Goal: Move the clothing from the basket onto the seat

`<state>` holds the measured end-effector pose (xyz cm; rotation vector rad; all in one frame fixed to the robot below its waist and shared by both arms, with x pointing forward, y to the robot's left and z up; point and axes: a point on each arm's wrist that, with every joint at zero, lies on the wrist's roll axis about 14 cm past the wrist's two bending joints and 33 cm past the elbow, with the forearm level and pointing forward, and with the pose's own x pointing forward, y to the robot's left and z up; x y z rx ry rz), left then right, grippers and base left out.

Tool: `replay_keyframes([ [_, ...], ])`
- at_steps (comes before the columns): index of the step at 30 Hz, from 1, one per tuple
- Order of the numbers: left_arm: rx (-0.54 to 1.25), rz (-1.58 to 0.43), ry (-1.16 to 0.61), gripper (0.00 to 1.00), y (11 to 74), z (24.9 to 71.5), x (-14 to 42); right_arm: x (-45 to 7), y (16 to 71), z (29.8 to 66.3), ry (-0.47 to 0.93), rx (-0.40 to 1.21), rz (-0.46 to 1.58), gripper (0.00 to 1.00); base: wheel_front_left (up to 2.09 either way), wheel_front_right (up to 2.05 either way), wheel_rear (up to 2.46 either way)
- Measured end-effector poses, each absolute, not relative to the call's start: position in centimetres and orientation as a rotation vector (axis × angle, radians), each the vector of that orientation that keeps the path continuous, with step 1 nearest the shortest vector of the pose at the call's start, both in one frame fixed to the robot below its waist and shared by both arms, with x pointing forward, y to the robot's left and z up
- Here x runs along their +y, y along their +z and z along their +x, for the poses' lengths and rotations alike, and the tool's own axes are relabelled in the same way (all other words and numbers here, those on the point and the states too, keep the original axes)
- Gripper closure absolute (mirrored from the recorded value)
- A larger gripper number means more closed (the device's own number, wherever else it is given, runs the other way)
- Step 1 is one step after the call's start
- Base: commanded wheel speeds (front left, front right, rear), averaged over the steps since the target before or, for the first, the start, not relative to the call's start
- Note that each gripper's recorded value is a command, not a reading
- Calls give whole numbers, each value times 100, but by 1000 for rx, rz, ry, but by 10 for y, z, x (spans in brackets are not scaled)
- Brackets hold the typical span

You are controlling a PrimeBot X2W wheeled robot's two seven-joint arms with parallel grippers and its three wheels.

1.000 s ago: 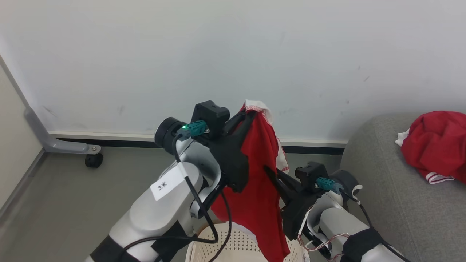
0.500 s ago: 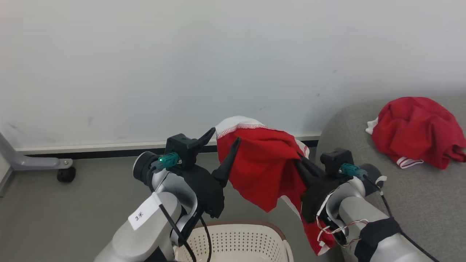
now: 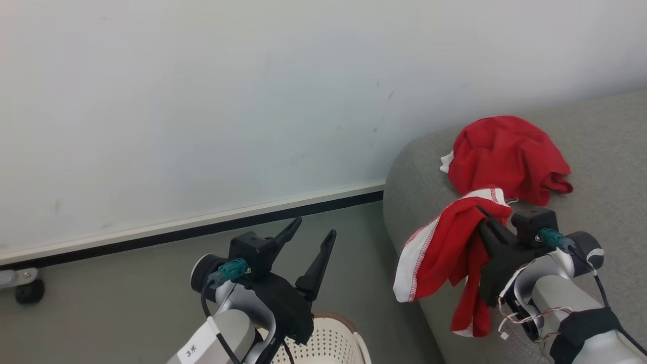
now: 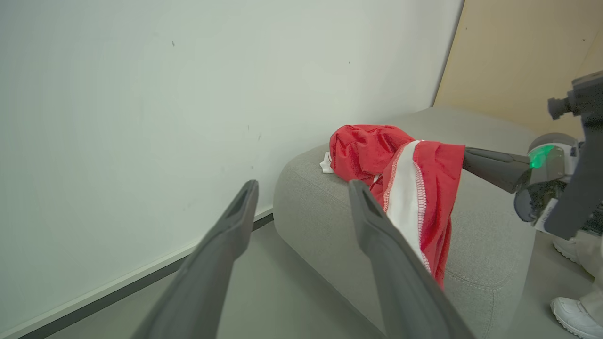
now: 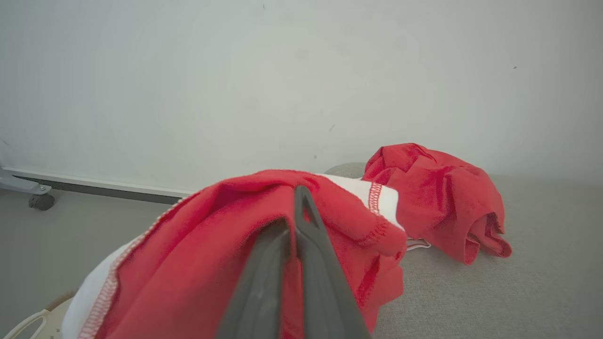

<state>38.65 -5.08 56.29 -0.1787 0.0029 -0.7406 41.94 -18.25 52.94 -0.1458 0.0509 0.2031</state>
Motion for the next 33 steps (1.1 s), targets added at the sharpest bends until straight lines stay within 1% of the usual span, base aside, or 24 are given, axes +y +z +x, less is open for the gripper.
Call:
replay_keyframes([
  [8,14,-208,-877,0,558,361,-96,-241,539,392,71,15,-194,100,0,0,0],
  [18,24,-227,-973,0,556,344,-134,-281,557,365,-19,-36,-206,100,0,0,0],
  [22,45,-237,-1026,0,551,334,-151,-320,559,353,-94,-20,-239,100,0,0,0],
  [25,61,-238,-1031,0,544,337,-152,-336,580,359,-120,-51,-266,100,0,0,0],
  [33,85,-257,-995,0,531,351,-141,-368,669,395,-169,-207,-362,100,0,0,0],
])
